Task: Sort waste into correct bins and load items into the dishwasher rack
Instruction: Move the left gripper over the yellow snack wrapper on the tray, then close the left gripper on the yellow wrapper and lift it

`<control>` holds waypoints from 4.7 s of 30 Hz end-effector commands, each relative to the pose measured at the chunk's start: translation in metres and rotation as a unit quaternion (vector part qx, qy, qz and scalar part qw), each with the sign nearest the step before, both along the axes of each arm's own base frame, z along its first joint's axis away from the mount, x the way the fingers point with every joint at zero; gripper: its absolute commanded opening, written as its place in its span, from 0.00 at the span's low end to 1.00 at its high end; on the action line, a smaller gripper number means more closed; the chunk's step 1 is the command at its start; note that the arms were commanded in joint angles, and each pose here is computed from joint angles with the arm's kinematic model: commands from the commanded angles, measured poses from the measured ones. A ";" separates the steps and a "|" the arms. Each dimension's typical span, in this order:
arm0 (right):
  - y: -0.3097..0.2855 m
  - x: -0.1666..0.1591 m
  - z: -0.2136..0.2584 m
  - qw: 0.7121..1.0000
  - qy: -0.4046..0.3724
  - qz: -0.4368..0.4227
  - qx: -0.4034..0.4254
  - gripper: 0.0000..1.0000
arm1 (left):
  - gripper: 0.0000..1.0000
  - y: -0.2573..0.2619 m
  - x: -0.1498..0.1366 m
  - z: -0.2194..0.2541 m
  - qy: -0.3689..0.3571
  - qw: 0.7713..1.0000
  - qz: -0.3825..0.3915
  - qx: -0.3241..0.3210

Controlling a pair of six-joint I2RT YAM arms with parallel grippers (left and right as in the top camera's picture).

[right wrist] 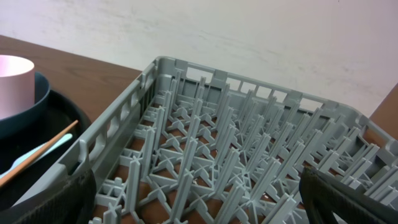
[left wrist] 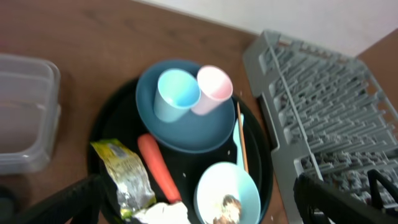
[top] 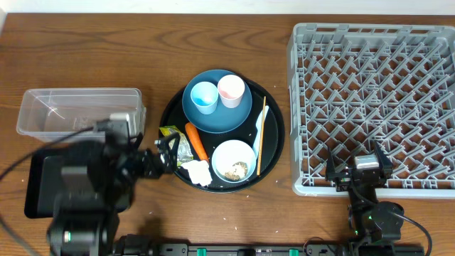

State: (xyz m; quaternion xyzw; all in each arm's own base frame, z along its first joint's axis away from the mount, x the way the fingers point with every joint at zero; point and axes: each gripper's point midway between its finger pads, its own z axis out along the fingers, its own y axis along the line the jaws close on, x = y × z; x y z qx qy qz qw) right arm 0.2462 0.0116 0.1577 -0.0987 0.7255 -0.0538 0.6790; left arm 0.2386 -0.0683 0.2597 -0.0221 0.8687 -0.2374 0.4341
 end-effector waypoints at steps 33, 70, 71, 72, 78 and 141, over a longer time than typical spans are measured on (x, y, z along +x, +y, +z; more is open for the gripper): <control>-0.002 0.000 -0.001 1.000 0.000 -0.004 -0.003 0.99 | 0.77 0.017 0.035 -0.129 0.305 0.944 0.125 0.005; -0.002 0.000 -0.001 1.000 0.000 -0.004 -0.003 0.99 | 0.76 0.016 0.075 -0.219 0.374 0.916 0.137 0.052; -0.002 0.000 -0.001 1.000 0.000 -0.004 -0.003 0.99 | 0.77 0.016 0.075 -0.219 0.374 0.916 0.137 0.052; -0.002 0.000 -0.001 1.000 0.000 -0.004 -0.003 0.99 | 0.77 0.016 0.075 -0.219 0.374 0.916 0.137 0.052; -0.002 0.000 -0.001 1.000 0.000 -0.004 -0.003 0.99 | 0.77 0.017 0.072 -0.225 0.375 0.915 0.138 0.053; -0.002 0.000 -0.001 1.000 0.000 -0.004 -0.003 0.99 | 0.06 0.015 0.076 -0.237 0.350 0.926 0.137 0.042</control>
